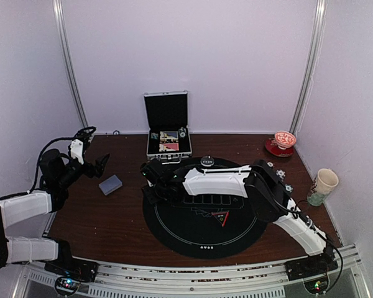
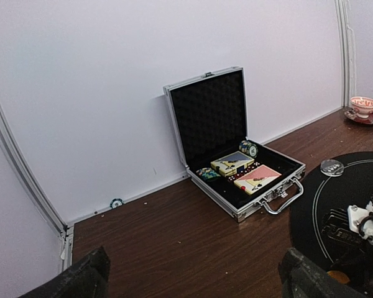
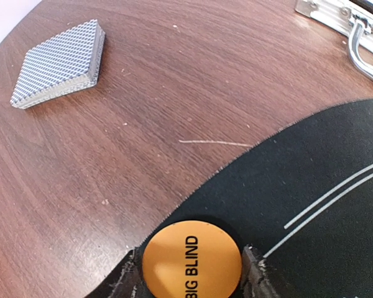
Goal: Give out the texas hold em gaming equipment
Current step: Place the big blind button in the big blind area.
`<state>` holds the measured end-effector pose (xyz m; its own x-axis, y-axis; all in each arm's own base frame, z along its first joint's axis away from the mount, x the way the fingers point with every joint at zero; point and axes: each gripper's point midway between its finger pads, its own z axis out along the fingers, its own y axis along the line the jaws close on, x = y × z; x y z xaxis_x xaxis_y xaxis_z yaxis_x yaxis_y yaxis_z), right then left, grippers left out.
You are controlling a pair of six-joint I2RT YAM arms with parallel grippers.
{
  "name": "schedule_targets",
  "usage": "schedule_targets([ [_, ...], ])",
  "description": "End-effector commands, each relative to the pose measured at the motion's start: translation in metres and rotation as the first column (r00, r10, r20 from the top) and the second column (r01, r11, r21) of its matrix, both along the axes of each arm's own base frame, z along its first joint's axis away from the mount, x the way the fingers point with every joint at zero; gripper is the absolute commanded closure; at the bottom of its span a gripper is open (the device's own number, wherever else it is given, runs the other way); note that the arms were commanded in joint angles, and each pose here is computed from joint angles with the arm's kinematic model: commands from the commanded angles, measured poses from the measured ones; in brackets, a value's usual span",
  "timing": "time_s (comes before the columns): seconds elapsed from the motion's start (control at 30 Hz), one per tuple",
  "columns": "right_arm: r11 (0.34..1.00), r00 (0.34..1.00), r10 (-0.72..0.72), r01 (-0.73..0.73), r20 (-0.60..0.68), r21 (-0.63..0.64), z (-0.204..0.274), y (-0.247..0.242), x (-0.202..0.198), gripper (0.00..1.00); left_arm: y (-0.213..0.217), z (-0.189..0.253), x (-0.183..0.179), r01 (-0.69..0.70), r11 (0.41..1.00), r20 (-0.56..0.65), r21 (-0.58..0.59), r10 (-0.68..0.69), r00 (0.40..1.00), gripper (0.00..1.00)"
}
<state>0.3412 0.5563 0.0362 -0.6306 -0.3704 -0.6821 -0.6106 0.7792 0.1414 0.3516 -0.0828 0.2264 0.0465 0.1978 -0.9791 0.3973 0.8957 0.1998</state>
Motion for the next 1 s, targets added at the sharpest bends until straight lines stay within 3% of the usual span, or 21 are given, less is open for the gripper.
schedule_targets([
  [0.0, 0.999, 1.000, 0.003, -0.003, -0.001, -0.041, -0.016, -0.001, -0.001, 0.40, 0.003, 0.011, -0.001, -0.011, 1.000, 0.049, -0.012, 0.011, 0.999, 0.02],
  [0.23, 0.998, 1.000, -0.002, 0.004, 0.031, -0.067, 0.021, -0.018, -0.006, 0.17, 0.003, 0.010, -0.001, -0.011, 1.000, 0.046, -0.013, 0.012, 0.999, 0.02],
  [0.57, 0.993, 0.997, -0.064, 0.068, 0.046, -0.095, 0.074, -0.108, -0.040, 0.06, 0.002, 0.012, -0.001, -0.010, 1.000, 0.050, -0.014, 0.011, 0.999, 0.02],
  [0.7, 0.982, 0.995, -0.091, 0.097, 0.042, -0.163, 0.059, -0.161, -0.060, 0.00, 0.003, 0.011, -0.001, -0.012, 1.000, 0.047, -0.012, 0.013, 0.999, 0.02],
  [0.97, 0.970, 0.990, -0.135, 0.139, 0.033, -0.199, 0.039, -0.224, -0.078, 0.00, 0.003, 0.010, -0.001, -0.015, 1.000, 0.046, -0.006, 0.015, 0.999, 0.02],
])
